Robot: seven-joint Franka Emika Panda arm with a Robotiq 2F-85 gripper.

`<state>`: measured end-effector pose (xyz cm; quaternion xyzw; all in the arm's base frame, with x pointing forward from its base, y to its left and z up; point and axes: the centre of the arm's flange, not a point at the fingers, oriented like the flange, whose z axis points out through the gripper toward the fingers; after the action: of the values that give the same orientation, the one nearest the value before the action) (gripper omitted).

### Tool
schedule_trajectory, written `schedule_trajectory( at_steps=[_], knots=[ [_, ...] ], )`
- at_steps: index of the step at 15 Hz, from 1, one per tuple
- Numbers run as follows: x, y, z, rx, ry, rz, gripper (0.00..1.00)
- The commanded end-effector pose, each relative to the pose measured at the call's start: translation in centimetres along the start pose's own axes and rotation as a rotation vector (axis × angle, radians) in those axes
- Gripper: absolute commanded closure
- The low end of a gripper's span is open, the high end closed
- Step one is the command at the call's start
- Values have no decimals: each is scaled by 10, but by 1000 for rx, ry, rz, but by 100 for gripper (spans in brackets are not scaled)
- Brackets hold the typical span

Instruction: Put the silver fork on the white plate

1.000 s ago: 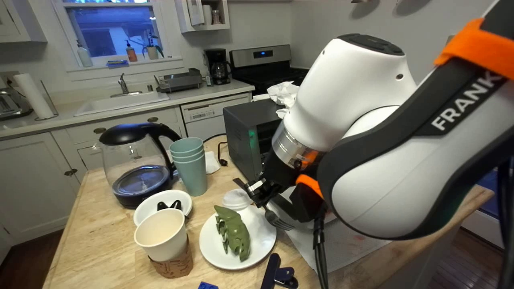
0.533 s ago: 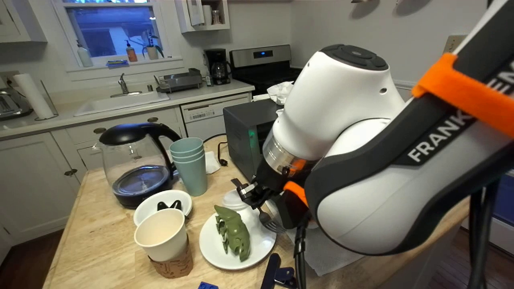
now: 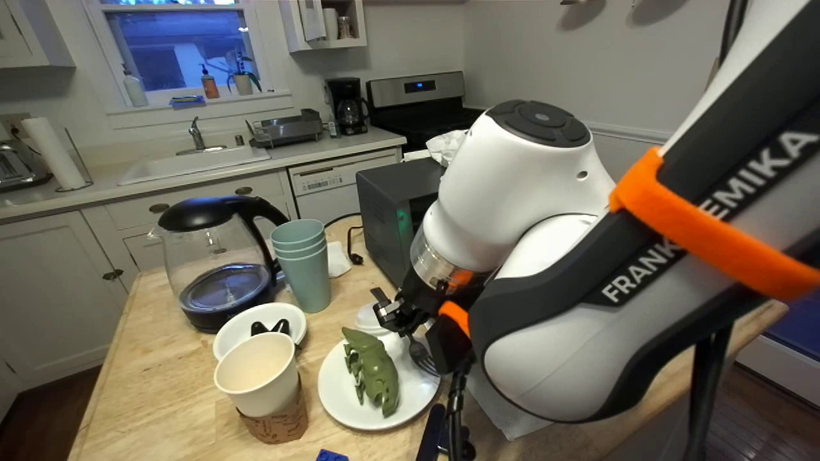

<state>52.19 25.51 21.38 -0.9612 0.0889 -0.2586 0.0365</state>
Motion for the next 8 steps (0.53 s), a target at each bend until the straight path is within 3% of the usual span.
schedule_trajectory(
  at_steps=[1, 8],
  knots=[
    [6, -8, 16, -11, 35, 62, 97],
    [6, -16, 29, -38, 52, 116, 97]
  ],
)
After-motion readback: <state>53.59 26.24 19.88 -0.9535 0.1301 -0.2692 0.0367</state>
